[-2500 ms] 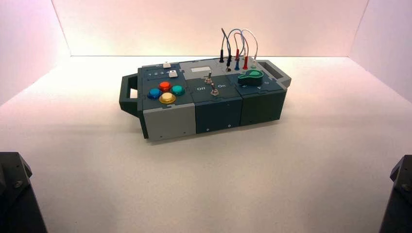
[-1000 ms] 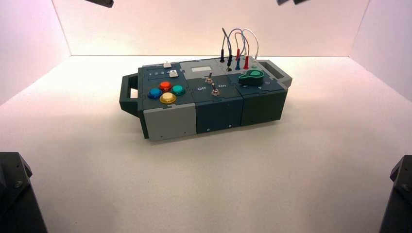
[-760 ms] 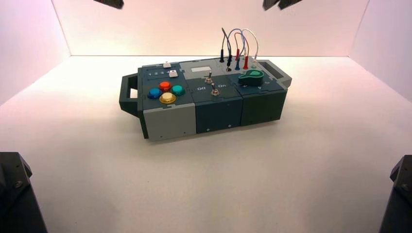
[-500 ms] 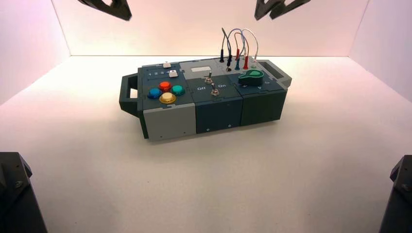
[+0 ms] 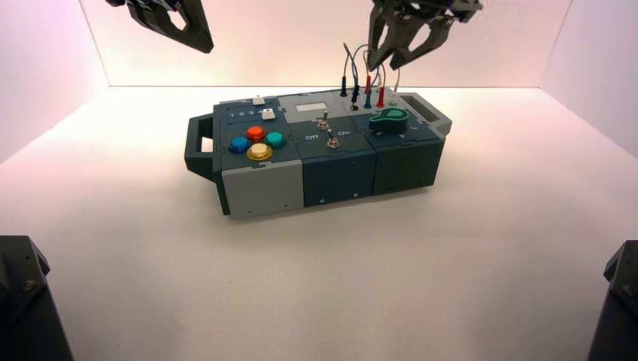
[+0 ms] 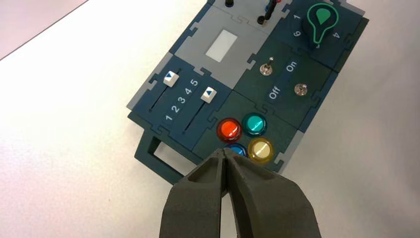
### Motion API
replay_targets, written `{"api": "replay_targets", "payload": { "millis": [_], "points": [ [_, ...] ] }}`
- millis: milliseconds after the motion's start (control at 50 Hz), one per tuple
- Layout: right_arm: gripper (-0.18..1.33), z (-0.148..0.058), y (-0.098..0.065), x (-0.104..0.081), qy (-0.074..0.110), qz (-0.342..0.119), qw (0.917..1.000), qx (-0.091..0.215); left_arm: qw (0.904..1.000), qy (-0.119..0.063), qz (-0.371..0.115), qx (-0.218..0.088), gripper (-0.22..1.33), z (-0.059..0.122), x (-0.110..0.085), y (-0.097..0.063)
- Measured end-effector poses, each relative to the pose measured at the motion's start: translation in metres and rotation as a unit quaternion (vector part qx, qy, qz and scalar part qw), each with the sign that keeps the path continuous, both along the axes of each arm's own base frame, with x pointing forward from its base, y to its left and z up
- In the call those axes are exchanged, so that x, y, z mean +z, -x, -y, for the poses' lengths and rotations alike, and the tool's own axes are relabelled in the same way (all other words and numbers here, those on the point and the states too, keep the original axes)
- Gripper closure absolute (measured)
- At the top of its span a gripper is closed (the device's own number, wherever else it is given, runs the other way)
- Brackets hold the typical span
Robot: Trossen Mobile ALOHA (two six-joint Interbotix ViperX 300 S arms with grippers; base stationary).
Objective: Insert the black wire.
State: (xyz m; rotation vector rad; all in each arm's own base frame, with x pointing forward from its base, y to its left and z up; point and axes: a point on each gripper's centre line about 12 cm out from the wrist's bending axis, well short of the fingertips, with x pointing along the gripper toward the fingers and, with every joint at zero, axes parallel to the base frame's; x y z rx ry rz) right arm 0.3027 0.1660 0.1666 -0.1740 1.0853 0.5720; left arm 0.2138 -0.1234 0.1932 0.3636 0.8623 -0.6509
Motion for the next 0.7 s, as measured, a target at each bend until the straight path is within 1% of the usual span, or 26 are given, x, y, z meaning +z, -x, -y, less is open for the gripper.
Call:
{"api": "replay_targets", "payload": {
  "millis": [260,420,480,580,700],
  "points": [
    [0.01,-0.004,-0.009,-0.007,0.001,-0.001,1.0,-0.003,0.9999,0.004,0.015,0.003,1.28,0.001,0.002,-0.003],
    [0.01,-0.007,-0.016,-0.01,0.002,-0.003,1.0,-0.003,0.9999,0.001,0.014,0.002,1.28,0.001,-0.001,-0.004],
    [0.01,-0.008,-0.018,-0.012,0.003,-0.005,1.0,-0.003,0.9999,-0.004,0.01,0.001,1.28,0.001,-0.003,-0.005],
    [0.02,-0.01,-0.023,-0.014,0.003,-0.004,1.0,-0.004,1.0,-0.006,0.007,0.0,1.28,0.001,-0.005,-0.006],
    [0.01,-0.012,-0.028,-0.021,0.007,-0.011,0.9999,-0.003,1.0,-0.007,0.005,0.001,1.28,0.001,-0.006,-0.006]
  ]
}}
